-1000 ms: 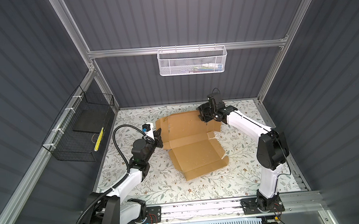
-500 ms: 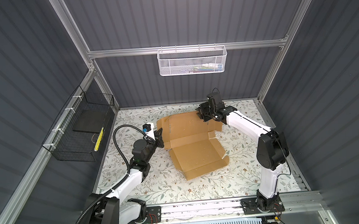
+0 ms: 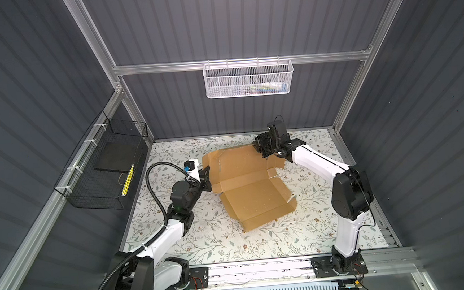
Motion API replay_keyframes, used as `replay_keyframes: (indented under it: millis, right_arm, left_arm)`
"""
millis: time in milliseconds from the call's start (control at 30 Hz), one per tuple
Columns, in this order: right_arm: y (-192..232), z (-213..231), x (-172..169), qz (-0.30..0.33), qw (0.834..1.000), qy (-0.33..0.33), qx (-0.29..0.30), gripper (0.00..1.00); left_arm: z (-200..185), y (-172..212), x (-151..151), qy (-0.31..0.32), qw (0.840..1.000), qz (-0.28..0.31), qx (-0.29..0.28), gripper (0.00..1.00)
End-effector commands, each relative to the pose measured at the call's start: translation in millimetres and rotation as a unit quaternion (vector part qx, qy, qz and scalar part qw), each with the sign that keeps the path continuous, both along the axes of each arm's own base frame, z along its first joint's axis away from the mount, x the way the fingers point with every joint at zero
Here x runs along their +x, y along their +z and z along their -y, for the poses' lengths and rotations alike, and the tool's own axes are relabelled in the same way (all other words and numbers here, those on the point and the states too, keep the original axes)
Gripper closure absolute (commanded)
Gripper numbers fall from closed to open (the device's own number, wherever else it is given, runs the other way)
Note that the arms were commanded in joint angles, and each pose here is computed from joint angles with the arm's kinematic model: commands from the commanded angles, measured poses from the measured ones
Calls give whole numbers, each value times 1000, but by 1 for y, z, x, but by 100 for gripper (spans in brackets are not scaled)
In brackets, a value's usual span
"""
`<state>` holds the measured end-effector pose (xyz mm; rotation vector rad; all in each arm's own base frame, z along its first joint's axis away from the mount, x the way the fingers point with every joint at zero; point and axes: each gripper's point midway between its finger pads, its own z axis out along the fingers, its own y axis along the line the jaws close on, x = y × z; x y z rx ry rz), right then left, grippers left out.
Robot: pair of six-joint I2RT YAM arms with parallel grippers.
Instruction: Fold the paper box
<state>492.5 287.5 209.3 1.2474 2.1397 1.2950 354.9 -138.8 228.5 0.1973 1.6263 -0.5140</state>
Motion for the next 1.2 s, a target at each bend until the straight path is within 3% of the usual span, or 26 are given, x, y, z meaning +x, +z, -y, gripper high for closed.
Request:
replay_keyframes:
  millis: [0,100,633,900,1167]
  right_arm:
    - [-7,-6,-2,-2,1000,4,10,87]
    - [-6,-6,-1,2,1000,3,15,88]
    - [3,-11,4,36,998,0,47,92]
    - [8,-9,-4,59,997,12,50,92]
    - [-5,-14,-16,76,994,38,64,93]
  left_arm:
    - [-1,10,-5,2,1000,12,-14,100]
    - [-2,7,-7,4,1000,5,-11,100]
    - [-15,-12,-20,28,999,-36,-5,76]
    - [-34,-8,-27,76,995,-58,-5,65]
    - [-41,-25,-24,103,985,-135,10,63]
